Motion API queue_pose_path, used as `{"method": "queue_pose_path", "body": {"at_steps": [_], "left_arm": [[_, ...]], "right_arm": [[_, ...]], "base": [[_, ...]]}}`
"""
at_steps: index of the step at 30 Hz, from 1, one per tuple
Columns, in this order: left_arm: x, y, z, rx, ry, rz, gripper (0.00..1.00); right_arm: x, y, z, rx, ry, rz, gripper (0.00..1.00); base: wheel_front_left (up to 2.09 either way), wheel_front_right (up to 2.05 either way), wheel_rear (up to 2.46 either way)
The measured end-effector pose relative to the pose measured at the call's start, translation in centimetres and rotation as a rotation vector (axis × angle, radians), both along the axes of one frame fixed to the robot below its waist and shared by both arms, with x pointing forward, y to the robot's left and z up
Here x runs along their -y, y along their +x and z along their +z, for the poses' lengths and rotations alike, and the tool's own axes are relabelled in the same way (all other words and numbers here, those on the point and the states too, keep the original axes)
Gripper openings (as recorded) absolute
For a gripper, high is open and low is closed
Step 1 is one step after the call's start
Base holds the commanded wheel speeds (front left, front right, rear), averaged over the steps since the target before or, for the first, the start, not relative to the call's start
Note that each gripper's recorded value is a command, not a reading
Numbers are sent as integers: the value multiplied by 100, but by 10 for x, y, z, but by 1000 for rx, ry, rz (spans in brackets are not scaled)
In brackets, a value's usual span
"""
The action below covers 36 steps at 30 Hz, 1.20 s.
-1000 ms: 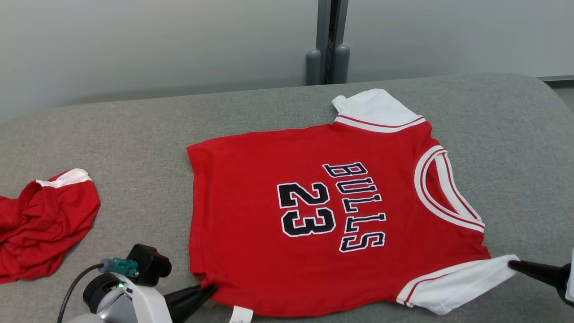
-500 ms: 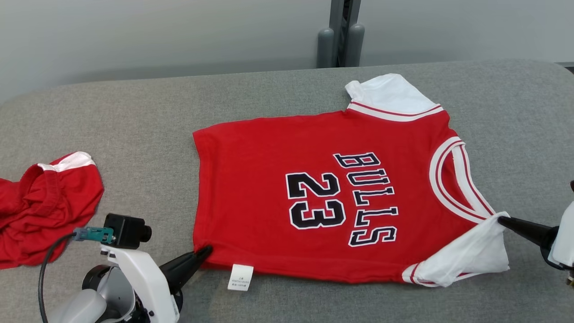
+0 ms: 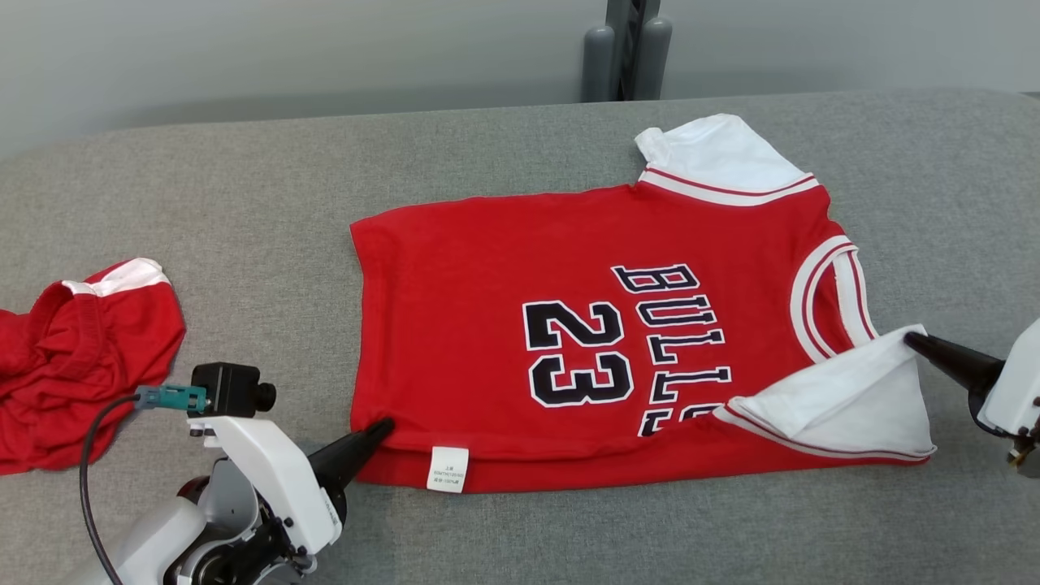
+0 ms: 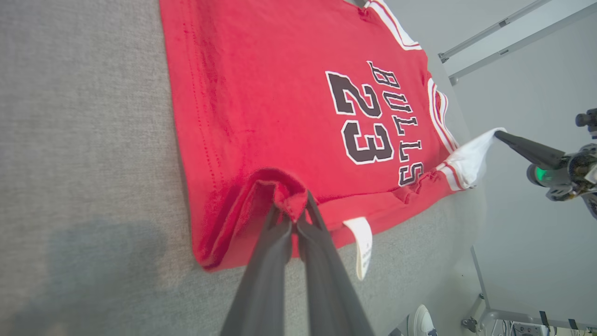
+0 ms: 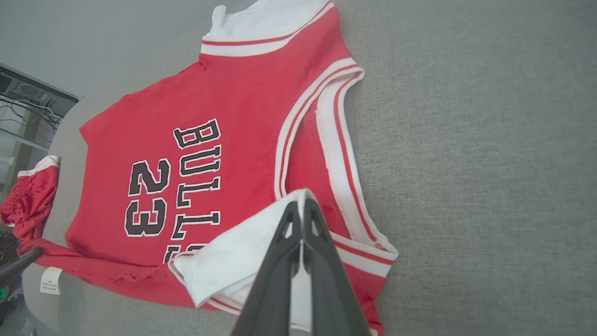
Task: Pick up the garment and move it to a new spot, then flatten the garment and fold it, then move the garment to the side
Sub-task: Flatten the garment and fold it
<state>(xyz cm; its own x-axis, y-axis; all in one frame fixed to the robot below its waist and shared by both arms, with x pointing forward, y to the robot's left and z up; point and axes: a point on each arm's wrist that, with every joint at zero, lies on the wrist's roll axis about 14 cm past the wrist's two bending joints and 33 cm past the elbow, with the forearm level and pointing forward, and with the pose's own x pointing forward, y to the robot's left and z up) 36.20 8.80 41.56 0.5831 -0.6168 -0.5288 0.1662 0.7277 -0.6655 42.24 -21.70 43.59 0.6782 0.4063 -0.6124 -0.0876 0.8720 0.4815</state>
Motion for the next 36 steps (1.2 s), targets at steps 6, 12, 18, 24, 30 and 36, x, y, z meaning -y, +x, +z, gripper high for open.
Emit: {"method": "queue_pose_path", "body": {"at_steps": [6,12,18,24,30,36], "left_arm": [[-1,9,-7,-13,-1,32,0],[-7,29,-6,1,-27,131,0],[-6,34,-13,-12,-22,148,0],[-10,44,-17,0,-18,195,0],[-6,45,-24,-15,-25,206,0],[-6,49,-27,-11,-21,206,0]], "right_arm": [[-4,17,5,57,-14,-5,0],[-4,32,8,106,-41,-11,0],[-9,38,4,125,-50,-4,0],[-11,47,7,169,-57,-9,0],[-10,53,5,190,-60,-20,0],[-12,54,0,188,-58,-18,0]], "base": [[0,0,0],[0,0,0],[0,0,0],[0,0,0],[0,0,0],[0,0,0]]}}
